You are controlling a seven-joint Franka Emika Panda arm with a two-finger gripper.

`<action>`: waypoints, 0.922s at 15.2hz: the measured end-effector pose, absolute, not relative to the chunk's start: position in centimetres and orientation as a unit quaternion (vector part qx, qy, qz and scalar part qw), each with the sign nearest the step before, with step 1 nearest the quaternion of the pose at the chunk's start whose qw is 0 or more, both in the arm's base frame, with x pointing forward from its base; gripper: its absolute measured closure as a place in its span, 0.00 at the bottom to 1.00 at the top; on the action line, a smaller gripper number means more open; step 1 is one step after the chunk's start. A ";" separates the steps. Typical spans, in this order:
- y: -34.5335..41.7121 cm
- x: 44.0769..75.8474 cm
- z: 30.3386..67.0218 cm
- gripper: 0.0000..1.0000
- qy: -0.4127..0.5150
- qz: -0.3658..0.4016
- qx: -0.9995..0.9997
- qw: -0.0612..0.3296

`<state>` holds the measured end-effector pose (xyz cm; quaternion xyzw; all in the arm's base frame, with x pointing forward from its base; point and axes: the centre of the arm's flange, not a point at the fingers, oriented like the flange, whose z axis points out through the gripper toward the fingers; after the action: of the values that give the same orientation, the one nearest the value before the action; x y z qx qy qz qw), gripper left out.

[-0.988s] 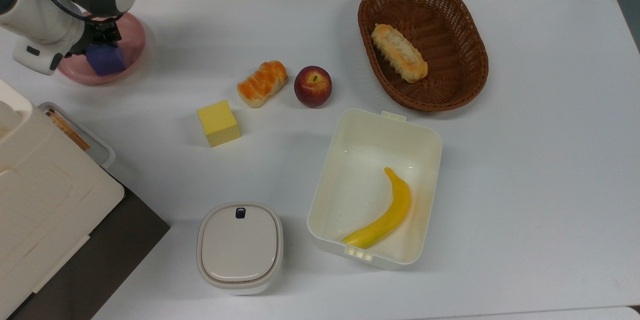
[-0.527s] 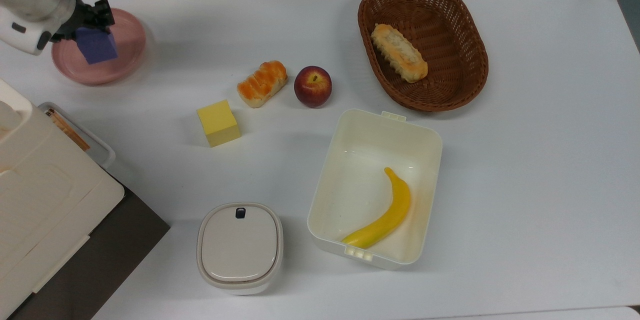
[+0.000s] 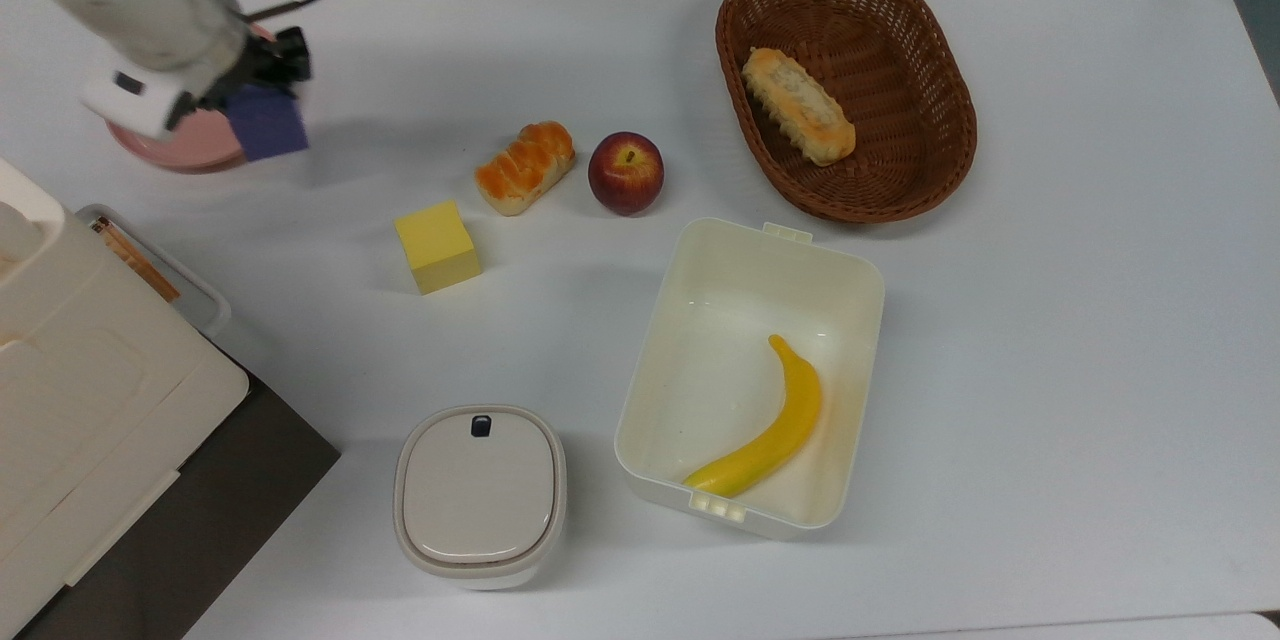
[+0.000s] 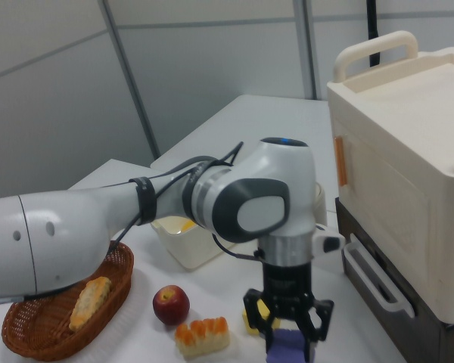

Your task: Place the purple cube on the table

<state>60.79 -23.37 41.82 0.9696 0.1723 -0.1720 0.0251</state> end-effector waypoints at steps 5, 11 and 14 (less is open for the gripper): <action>-19.5 62.2 42.0 0.00 0.172 -0.168 0.970 0.037; -12.6 63.3 49.1 0.00 0.140 -0.105 0.982 0.073; -9.6 62.6 53.4 0.00 0.117 -0.065 0.989 0.070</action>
<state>62.60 -9.61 53.44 0.9886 0.1172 -0.0645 0.0698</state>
